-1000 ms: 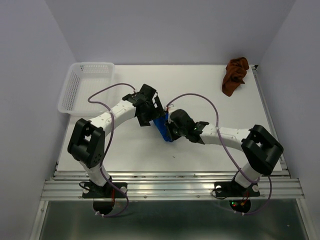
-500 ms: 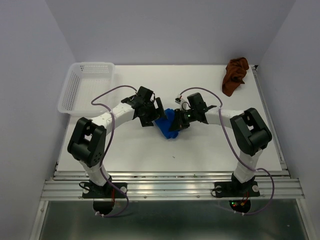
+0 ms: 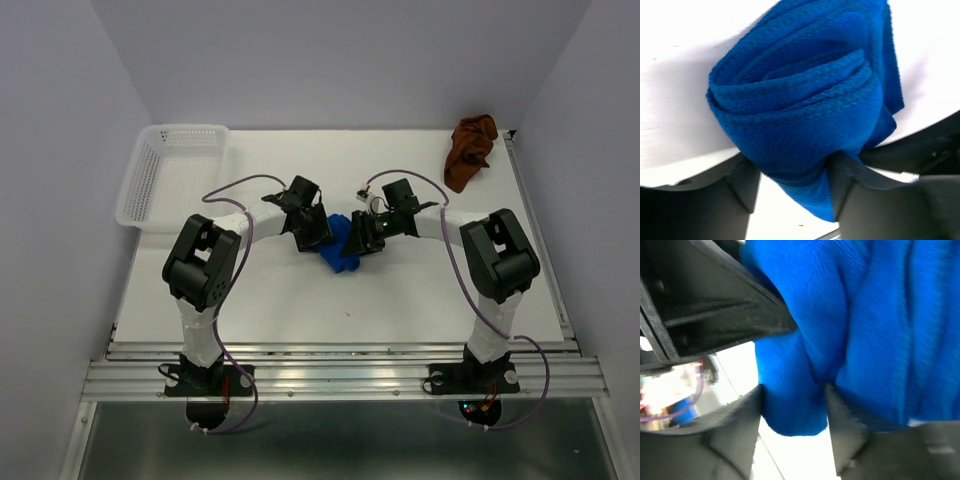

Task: Roll the towels
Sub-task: Roll the towel

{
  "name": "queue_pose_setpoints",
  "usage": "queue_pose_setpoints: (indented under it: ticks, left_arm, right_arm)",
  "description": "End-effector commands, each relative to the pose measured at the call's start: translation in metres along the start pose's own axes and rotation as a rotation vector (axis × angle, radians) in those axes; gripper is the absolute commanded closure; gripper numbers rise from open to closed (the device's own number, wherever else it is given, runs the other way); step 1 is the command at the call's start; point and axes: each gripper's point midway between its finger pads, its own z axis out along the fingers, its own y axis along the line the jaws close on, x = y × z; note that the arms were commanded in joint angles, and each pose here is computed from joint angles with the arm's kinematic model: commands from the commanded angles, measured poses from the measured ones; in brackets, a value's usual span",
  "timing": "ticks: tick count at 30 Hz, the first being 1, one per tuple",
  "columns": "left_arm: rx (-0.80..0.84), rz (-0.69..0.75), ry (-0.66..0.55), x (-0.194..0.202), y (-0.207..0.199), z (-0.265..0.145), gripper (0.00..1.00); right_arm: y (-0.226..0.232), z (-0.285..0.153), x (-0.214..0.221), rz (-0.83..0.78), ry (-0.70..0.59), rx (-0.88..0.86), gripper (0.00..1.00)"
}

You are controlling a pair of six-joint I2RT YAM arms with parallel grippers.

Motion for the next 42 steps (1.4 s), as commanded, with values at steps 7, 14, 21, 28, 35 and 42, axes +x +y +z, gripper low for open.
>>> queue_pose_setpoints:
  ticks: [7, 14, 21, 28, 35, 42]
  left_arm:
    - [-0.109, 0.016, -0.043, -0.008, 0.009, 0.003, 0.44]
    - [-0.139, 0.026, -0.047, -0.007, 0.005, -0.008, 0.43]
    - [-0.141, -0.006, -0.043, -0.002, 0.004, -0.013, 0.43]
    - [-0.098, -0.068, -0.003, 0.009, 0.000, -0.010, 0.43]
    - [-0.040, -0.098, 0.028, 0.019, -0.007, -0.017, 0.37]
    - [0.011, -0.075, -0.033, 0.011, -0.016, -0.043, 0.14]
  right_arm:
    - [0.018, -0.050, -0.031, -0.323, -0.233, 0.446, 0.28]
    - [0.035, -0.028, -0.025, -0.539, -0.239, 0.605, 0.27]
    - [0.032, 0.002, -0.016, -0.562, -0.232, 0.616, 0.27]
    - [0.003, 0.020, 0.012, -0.493, -0.227, 0.710, 0.32]
    - [-0.042, -0.001, 0.007, -0.377, -0.346, 0.996, 0.64]
    - [0.007, 0.010, 0.018, -0.396, -0.284, 0.737, 0.99]
